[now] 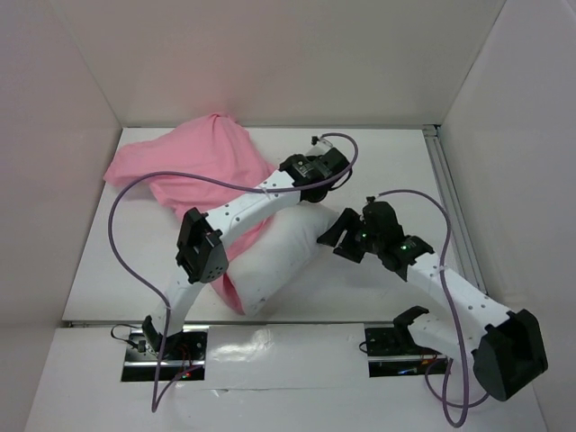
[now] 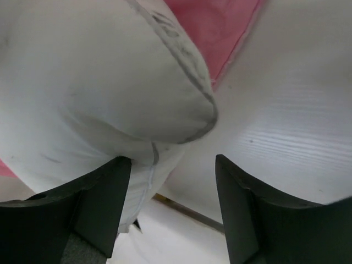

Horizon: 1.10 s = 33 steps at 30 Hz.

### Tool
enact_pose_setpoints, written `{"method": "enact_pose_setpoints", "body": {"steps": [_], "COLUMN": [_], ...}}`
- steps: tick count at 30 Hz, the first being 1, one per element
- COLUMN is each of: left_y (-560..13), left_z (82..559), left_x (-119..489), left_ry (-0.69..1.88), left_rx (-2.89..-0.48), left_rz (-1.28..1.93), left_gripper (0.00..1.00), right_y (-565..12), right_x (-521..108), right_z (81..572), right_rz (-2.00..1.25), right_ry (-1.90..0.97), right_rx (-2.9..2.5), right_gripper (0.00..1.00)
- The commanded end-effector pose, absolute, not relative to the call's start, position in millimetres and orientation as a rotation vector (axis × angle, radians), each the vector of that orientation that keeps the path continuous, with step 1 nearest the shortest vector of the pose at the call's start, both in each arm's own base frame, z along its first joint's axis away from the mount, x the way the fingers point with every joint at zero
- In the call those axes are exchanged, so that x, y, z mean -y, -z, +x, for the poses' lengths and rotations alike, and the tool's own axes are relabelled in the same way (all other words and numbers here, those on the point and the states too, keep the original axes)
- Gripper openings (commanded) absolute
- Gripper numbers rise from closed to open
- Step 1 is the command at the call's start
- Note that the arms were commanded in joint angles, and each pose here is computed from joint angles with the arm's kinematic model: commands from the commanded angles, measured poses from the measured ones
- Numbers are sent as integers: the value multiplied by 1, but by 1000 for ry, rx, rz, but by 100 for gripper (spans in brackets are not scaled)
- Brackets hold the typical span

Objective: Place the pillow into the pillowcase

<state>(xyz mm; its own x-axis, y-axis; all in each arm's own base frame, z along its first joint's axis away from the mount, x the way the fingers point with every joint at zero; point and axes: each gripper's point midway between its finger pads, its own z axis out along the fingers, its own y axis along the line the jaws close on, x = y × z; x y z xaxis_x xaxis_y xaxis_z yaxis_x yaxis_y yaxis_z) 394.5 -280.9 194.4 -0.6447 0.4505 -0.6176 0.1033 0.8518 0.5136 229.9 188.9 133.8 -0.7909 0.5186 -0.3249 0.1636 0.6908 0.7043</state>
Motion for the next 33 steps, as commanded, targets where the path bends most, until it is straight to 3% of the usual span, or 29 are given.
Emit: {"method": "enact_pose_setpoints", "body": {"steps": [1,2,3,4,5,6,11,14,16,20,24,26,30,33], "left_y": [-232,-230,-229,-244,-249,-257,-362,-421,-440,-432,-402,-385,-383,-381], "left_z": [405,403,401,398,390,384,327,280,272,277,293,292,266,251], "left_x": [280,289,296,303,320,327,355,365,362,368,382,394,423,437], "left_ry": [-504,-433,-381,-286,-137,-52,514,790,844,889,896,935,1137,1182], "left_rx": [-2167,-2197,-2215,-2204,-2231,-2231,-2083,-1966,-1925,-1945,-2023,-2075,-2080,-2080], "left_rz": [336,359,373,361,399,412,495,557,537,537,517,524,596,638], "left_gripper": [0,0,0,0,0,0,0,0,0,0,0,0,0,0], "right_y": [-158,-155,-150,-156,-168,-168,-281,-350,-368,-317,-213,-197,-209,-248], "right_x": [-221,-224,-221,-223,-228,-232,-250,-250,-246,-259,-273,-278,-294,-292], "right_z": [253,254,263,272,280,289,337,332,326,316,312,319,340,350], "right_rz": [432,423,450,432,402,386,244,204,209,267,388,417,371,339], "right_ry": [-1099,-1096,-1055,-1053,-1063,-1054,-1132,-1247,-1269,-1271,-1245,-1256,-1270,-1323], "right_rx": [-2231,-2223,-2211,-2176,-2141,-2142,-1885,-1705,-1646,-1721,-1915,-1926,-1921,-1846], "right_gripper": [67,55,26,12,3,0,0,0,0,0,0,0,0,0]}}
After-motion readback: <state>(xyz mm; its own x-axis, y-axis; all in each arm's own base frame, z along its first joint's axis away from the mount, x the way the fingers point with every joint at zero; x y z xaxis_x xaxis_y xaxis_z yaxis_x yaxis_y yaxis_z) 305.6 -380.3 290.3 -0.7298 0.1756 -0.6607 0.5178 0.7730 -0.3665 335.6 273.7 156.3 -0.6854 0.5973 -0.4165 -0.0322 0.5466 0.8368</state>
